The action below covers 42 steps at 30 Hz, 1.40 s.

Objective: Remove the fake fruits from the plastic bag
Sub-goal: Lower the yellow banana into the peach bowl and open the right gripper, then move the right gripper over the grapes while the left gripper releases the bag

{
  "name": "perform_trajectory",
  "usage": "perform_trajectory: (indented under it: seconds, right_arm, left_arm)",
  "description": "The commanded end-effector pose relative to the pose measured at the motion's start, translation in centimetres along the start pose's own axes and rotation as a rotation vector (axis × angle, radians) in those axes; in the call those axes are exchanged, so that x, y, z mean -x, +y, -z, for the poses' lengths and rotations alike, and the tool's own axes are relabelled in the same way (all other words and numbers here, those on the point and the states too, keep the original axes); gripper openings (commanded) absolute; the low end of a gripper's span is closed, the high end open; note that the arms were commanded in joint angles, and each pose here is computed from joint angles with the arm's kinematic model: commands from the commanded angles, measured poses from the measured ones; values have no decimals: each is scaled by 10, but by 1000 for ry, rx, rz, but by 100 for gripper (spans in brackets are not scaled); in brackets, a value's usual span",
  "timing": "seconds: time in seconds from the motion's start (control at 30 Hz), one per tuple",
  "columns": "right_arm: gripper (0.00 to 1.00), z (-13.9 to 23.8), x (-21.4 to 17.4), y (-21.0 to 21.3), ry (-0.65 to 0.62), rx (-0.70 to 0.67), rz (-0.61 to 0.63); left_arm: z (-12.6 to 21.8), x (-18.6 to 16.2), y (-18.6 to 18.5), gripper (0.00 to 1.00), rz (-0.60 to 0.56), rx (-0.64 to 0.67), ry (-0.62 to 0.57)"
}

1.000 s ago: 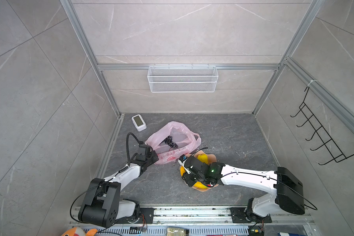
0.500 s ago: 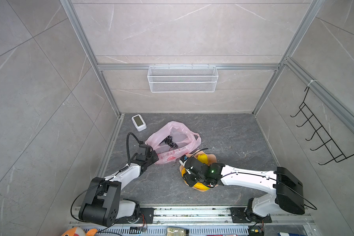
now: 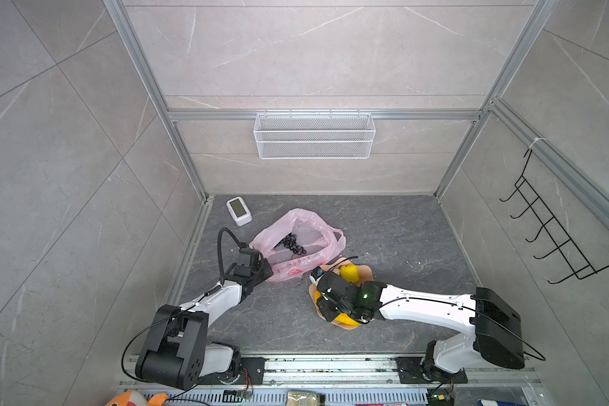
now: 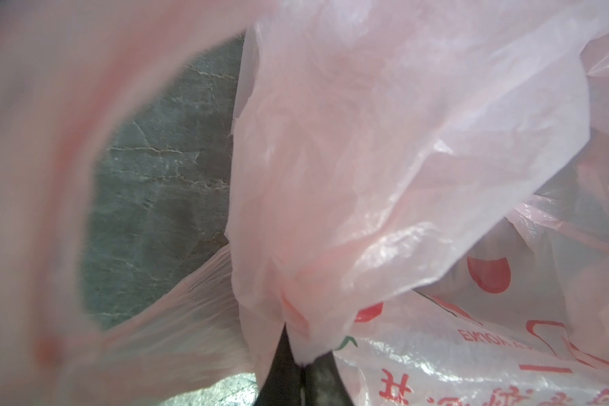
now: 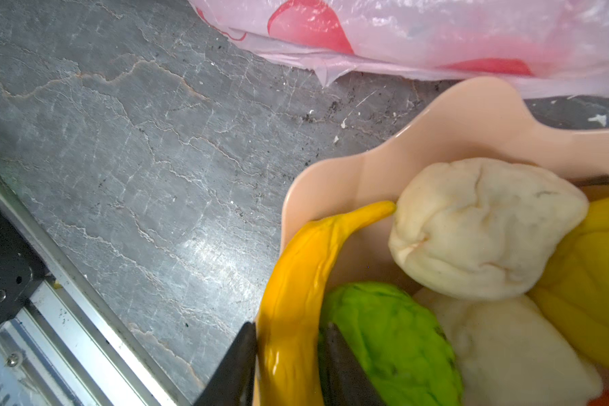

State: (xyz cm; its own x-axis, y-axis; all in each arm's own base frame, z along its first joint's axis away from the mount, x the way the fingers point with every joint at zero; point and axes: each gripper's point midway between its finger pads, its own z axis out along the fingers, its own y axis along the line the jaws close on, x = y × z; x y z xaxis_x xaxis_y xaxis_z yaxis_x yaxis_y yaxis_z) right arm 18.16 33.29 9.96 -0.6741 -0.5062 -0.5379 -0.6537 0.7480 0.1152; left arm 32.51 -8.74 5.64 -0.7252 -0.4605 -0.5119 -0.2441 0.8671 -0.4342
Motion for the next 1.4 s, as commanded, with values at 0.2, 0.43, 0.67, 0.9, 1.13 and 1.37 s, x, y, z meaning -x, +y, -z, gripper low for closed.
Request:
perform_trajectory:
  seconds: [0.2, 0.43, 0.67, 0.9, 1.13, 1.37]
  right_arm:
    - [42, 12, -2, -4, -12, -24, 26]
    - [54, 43, 32, -15, -148, -90, 5]
    - [54, 55, 92, -26, -280, -107, -65]
    - [54, 30, 143, -51, -333, -9, -303]
    - [55, -6, 180, -58, -329, 25, -326]
    - [58, -44, 203, -77, -293, 54, -276]
  left_arm:
    - [2, 15, -11, 0, -27, -27, -40]
    - [16, 23, -4, 0, -34, 19, -84]
    - [23, 6, 1, 2, 8, 35, -39]
    - [57, 6, 0, 37, -43, 163, -39]
    - [97, 50, -12, 73, -95, 238, -160]
    - [49, 72, -26, 85, -301, 377, -101]
